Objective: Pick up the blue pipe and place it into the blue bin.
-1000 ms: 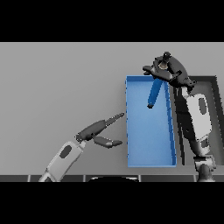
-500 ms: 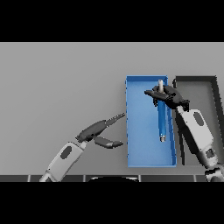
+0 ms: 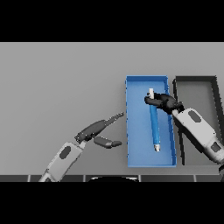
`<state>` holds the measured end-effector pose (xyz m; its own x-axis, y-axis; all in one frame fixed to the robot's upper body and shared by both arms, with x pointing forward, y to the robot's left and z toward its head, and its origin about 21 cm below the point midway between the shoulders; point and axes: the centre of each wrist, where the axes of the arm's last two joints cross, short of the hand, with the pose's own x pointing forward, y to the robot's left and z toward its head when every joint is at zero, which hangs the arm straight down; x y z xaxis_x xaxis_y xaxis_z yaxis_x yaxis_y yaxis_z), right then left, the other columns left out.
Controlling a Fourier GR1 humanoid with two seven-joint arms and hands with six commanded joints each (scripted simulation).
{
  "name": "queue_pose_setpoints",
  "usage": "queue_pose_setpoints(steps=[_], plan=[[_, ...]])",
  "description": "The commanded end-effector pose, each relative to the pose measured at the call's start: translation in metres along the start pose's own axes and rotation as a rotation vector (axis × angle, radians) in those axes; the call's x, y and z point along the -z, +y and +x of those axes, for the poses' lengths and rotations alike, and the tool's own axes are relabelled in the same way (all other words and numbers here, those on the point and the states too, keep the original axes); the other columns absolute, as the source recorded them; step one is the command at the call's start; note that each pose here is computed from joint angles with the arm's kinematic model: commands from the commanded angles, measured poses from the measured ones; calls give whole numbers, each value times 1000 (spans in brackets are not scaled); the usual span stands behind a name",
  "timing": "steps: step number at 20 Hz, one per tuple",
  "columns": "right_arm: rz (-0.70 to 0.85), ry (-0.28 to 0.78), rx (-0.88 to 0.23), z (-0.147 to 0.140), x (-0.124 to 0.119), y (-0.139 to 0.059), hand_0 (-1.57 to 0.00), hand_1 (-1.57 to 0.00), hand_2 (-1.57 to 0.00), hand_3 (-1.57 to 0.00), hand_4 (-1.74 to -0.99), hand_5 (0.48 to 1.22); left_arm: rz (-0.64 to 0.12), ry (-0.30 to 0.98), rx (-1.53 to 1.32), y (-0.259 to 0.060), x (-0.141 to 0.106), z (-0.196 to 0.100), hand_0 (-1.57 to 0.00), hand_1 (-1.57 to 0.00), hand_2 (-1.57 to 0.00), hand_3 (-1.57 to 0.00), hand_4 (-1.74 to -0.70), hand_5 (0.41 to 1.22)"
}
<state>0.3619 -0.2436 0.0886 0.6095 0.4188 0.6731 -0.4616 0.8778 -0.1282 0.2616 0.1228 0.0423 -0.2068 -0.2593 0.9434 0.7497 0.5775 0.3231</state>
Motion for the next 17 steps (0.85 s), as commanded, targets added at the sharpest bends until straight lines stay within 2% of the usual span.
queue_pose_setpoints(steps=[1,3,5,7,9,14,17], plan=[[-10,-6,-46,-2,5,3,-139,-124,-119,-95,-1131,857,0,-5,6,0,1,2,1,1,1,1,-897,450],[-34,-22,-84,-3,8,3,-89,-79,-76,-61,-1126,794,-6,1,0,-5,2,2,1,1,1,1,-901,453],[-53,-24,-76,-5,13,4,-56,-50,-48,-39,-1124,738,0,11,-4,1,2,2,1,1,1,1,-909,457],[-69,-24,-86,-4,11,4,-36,-32,-30,-24,-1122,705,1,8,-9,-2,2,-1,1,1,1,1,-914,459],[-58,-49,-64,-4,10,1,-23,-20,-19,-15,-1119,695,1,15,-3,-3,3,-3,1,1,1,1,-915,462],[-49,-37,-83,-5,7,-3,-9,-8,-7,-6,-1129,673,-6,16,-21,-5,8,-6,1,1,1,1,-920,467],[-28,-55,-77,-8,13,2,-9,-8,-7,-6,-1129,677,-6,12,-21,-8,13,-8,1,1,1,1,-920,468]])
